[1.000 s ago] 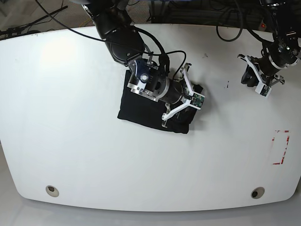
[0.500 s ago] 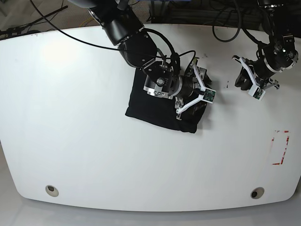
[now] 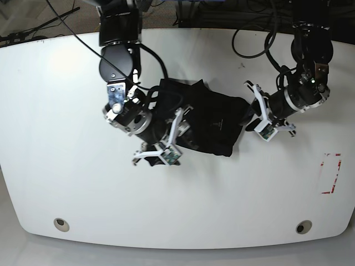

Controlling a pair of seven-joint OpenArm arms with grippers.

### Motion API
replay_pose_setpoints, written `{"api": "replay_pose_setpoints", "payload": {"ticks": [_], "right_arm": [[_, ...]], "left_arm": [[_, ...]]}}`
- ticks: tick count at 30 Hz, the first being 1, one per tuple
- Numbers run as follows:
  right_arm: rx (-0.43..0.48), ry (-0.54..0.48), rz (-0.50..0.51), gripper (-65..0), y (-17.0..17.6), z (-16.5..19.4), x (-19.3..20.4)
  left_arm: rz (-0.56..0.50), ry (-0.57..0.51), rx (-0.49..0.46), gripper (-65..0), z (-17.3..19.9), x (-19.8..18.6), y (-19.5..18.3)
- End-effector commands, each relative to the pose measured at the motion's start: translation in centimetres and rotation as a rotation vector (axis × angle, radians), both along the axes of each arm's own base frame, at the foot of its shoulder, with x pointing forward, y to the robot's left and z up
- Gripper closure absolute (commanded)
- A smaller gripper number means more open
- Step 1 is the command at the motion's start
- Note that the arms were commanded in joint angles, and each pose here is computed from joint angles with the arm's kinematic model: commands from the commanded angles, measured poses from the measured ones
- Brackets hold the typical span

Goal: Fold the T-shirt properly
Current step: 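Grasp the folded black bundle's edges with both grippers, then drag the bundle toward the left arm's side with the left gripper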

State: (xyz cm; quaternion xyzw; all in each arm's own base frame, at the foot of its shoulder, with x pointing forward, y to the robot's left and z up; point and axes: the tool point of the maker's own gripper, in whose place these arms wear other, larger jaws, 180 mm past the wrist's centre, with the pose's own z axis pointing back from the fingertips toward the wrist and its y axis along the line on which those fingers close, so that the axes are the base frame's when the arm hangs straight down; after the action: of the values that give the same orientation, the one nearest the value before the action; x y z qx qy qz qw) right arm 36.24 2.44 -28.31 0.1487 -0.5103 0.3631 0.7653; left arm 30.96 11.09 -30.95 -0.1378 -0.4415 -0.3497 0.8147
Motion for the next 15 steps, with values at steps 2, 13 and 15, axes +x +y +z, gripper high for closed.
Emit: {"api": "replay_pose_setpoints", "payload": {"ticks": [2,13,15], "right_arm": [[0.050,0.027,-0.041,-20.3,-3.6,-0.4,1.4],[0.106,0.184,-0.054,-16.8,-5.1,-6.2,-0.5],[0.139,0.206,-0.061,-16.8,-5.0,-7.6,-0.5]], "left_arm": [[-0.070,-0.080,-0.033,-12.5,2.1,1.4,-3.7],[-0.110,0.034,0.025,-12.5,-3.3,1.3,-9.9],[-0.102,0.065,0.031,-12.5,-4.3,1.6,-9.4]]}}
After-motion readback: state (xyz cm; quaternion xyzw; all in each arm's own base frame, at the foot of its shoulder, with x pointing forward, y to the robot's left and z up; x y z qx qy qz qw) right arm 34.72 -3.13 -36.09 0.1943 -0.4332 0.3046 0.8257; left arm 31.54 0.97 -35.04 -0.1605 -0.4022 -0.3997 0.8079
